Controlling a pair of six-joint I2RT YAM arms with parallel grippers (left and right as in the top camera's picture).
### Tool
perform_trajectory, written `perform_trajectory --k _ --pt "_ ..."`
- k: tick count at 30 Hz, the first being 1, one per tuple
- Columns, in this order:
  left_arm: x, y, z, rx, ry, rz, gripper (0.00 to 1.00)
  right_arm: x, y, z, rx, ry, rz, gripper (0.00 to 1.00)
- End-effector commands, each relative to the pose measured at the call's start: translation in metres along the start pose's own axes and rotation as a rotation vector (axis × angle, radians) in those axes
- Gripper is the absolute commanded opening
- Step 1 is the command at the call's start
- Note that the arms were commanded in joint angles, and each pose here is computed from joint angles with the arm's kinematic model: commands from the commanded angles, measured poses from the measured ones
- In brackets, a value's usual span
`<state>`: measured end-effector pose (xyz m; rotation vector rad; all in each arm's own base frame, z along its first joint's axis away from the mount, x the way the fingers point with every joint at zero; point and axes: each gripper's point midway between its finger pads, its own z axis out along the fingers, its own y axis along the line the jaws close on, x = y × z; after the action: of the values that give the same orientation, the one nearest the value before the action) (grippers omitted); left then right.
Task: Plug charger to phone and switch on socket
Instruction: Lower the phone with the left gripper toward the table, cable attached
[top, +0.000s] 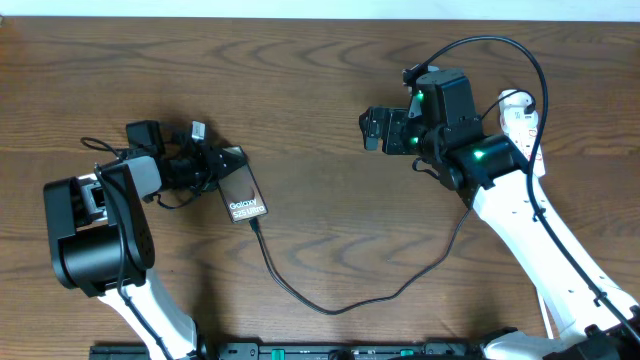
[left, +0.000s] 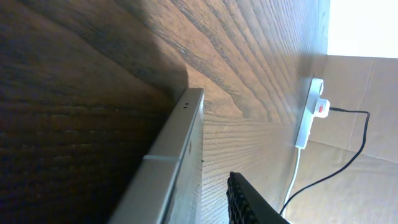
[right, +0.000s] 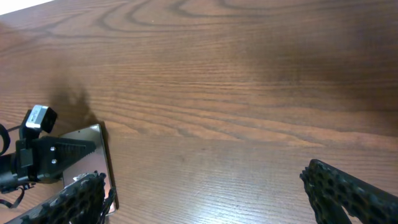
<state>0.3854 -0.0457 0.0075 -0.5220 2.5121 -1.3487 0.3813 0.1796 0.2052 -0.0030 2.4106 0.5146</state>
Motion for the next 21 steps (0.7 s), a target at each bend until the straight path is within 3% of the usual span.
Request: perform_trajectory --k 1,12,16,21 --pt "0.001 0.028 0.002 -0.125 -0.014 -0.02 0.32 -0.002 0.002 -0.001 0.001 -0.008 -0.019 0.99" --pt "0.011 0.054 -0.003 -0.269 0.0 -0.08 0.38 -0.002 0.002 -0.001 0.001 -0.008 -0.019 0.99" --pt "0.016 0.064 -0.006 -0.325 0.007 -0.1 0.56 -0.001 0.002 -0.001 0.002 -0.005 -0.019 0.99" --pt "0.022 0.076 -0.011 -0.4 0.018 -0.127 0.61 -0.001 0.002 -0.001 0.003 -0.004 -0.019 0.99"
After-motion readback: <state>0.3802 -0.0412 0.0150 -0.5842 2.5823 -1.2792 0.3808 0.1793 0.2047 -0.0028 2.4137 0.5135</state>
